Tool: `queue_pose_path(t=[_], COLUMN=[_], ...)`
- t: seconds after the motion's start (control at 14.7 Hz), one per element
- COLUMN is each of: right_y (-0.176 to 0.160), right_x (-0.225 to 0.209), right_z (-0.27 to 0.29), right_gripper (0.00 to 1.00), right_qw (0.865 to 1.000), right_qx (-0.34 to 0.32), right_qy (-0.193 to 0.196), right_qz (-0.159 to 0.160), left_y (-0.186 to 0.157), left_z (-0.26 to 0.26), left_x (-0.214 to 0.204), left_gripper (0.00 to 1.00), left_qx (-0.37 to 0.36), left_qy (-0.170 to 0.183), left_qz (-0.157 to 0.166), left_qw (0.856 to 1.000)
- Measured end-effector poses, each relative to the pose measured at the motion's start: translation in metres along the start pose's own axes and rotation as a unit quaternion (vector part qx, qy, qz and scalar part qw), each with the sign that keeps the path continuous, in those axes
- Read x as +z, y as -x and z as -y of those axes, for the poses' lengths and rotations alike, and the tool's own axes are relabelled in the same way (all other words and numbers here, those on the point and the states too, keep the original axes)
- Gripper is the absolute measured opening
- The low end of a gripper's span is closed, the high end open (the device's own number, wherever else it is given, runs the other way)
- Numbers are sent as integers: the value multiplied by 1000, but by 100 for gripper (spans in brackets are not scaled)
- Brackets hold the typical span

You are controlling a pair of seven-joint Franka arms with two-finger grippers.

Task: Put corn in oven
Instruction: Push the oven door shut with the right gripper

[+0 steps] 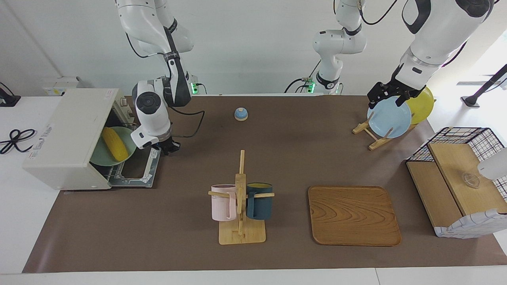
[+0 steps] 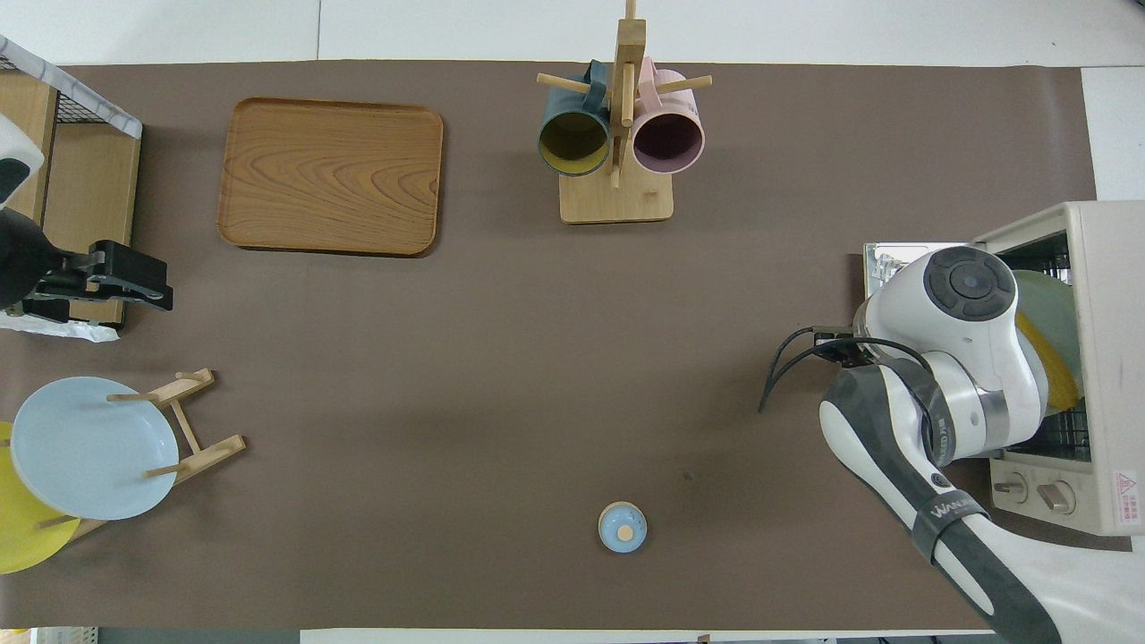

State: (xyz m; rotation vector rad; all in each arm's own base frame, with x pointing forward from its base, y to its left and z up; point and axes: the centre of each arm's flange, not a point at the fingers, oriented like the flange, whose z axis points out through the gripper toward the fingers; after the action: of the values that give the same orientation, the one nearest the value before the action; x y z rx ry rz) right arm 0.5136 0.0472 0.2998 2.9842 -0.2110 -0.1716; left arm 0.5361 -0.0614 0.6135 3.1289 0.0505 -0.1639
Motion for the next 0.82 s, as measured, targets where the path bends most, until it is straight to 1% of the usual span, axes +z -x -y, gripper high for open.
queue_pose_path(t=[0.2, 0.34, 0.61, 0.82], right_y=[0, -1, 1, 0], right_x=[3, 4, -1, -27], right_z=[-7, -10, -2, 7], right_gripper=[1, 1, 1, 1], right_qw=[1000, 1000, 998, 993], right_qx=[6, -1, -38, -61], right_qy=[1, 11, 51, 97], right_qz=[3, 1, -1, 14], left_y=[0, 0, 0, 0], left_z=[0, 0, 0, 0], left_x=[0, 0, 0, 0], left_gripper=[100, 100, 100, 100], left_qx=[0, 0, 0, 0], left_qy=[0, 0, 0, 0], left_qz=[0, 0, 0, 0], left_qw=[1000, 1000, 1000, 1000])
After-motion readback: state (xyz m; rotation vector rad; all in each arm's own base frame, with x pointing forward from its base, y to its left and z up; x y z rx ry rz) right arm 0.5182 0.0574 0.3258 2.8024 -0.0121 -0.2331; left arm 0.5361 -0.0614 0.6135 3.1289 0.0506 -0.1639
